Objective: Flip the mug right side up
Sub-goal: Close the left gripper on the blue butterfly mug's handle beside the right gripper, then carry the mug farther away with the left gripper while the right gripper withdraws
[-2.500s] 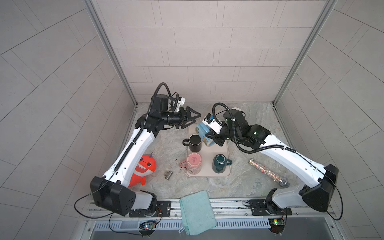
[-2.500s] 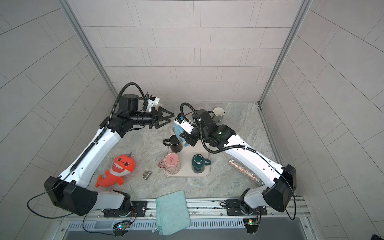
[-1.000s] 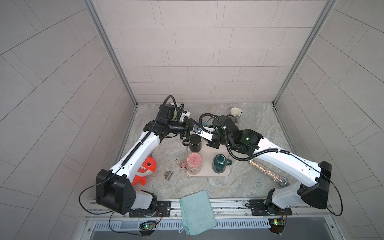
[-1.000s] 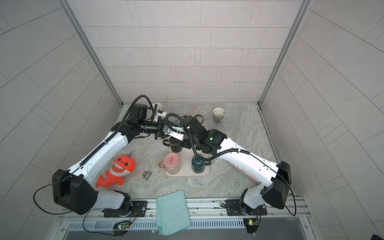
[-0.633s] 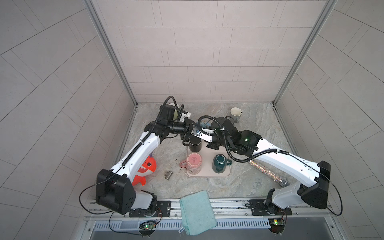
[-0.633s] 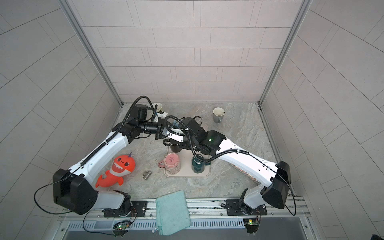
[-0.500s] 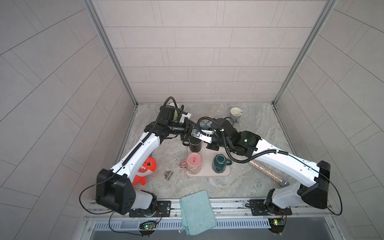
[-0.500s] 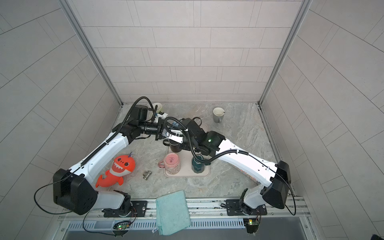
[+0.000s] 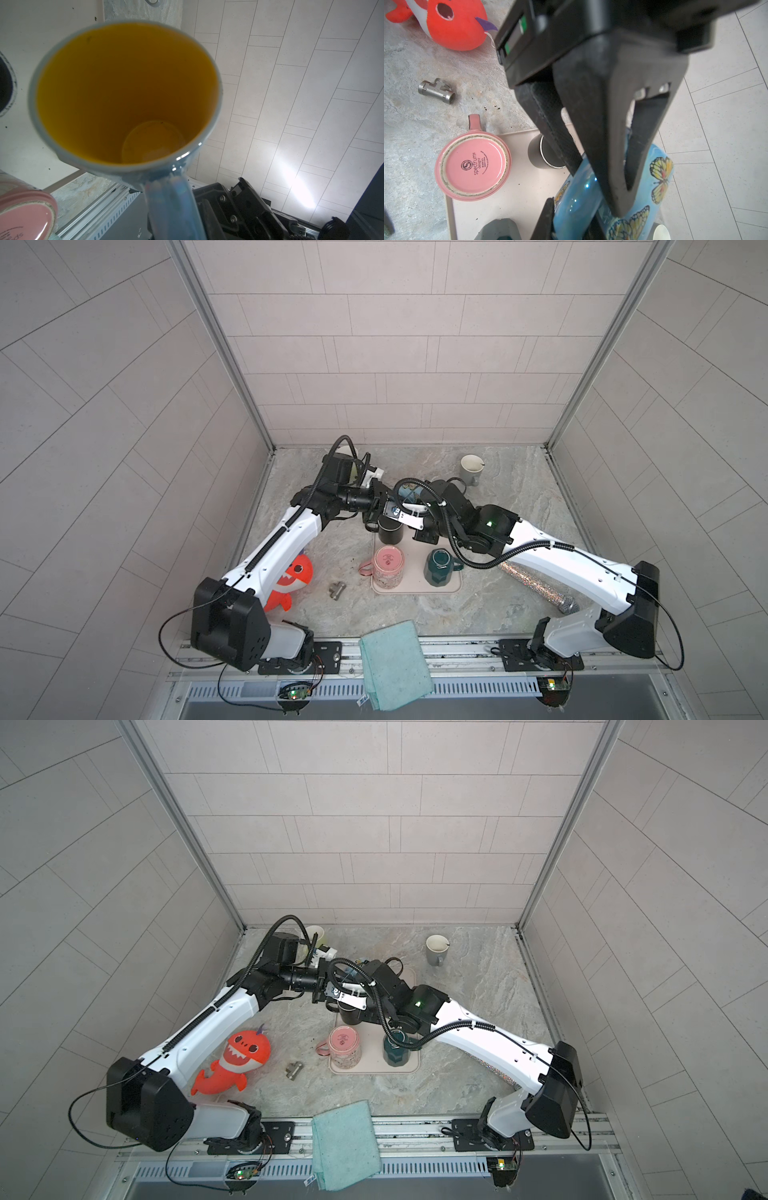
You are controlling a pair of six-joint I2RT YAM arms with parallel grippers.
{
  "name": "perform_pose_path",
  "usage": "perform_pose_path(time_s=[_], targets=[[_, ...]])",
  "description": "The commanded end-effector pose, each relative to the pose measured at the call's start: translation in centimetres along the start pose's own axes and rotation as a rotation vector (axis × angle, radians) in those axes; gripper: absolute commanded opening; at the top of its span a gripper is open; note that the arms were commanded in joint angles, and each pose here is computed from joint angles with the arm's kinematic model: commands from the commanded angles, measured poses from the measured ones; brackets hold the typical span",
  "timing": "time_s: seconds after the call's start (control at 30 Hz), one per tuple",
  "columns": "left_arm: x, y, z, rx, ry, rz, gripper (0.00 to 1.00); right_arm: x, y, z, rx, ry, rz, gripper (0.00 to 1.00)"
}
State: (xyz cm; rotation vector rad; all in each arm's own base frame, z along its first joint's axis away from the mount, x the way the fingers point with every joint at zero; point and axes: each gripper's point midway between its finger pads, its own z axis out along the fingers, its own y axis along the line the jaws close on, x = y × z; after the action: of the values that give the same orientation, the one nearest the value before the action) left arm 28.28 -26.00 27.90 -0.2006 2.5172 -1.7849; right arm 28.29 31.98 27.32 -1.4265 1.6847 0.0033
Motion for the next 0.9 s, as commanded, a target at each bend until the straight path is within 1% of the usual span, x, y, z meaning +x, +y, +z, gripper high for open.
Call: perform_pose_path(time_s=[0.0,0.13,0.23,0.37,0.43,0.6,0.87], targets=[[1.2,-0.5,0.1,-0.004,0.004,0.078,0.00,-5.6,-6.5,-4.9,0.247,-0.238,0.062,0.00],[0.6,-2.2,-0.2,0.030,-0.036,0.115,0.00,-5.2,-6.3,-4.7,0.249,-0.229,0.069,0.00],[0.2,-3.5,-0.3,0.063,-0.054,0.136,0.00,-5.0,-6.3,-4.6,0.254,-0.226,0.075,0.03],[-0.3,-4.7,-0.2,0.083,-0.067,0.163,0.00,-4.7,-6.4,-4.8,0.267,-0.224,0.079,0.10],[-0.6,-5.3,-0.2,0.090,-0.073,0.176,0.00,-4.6,-6.5,-4.9,0.275,-0.222,0.081,0.15],[-1.5,-6.0,0.0,0.102,-0.092,0.195,0.00,-4.4,-6.6,-5.2,0.283,-0.223,0.085,0.18],[-2.5,-6.8,0.4,0.115,-0.095,0.212,0.00,-4.0,-6.9,-5.5,0.309,-0.216,0.091,0.29]])
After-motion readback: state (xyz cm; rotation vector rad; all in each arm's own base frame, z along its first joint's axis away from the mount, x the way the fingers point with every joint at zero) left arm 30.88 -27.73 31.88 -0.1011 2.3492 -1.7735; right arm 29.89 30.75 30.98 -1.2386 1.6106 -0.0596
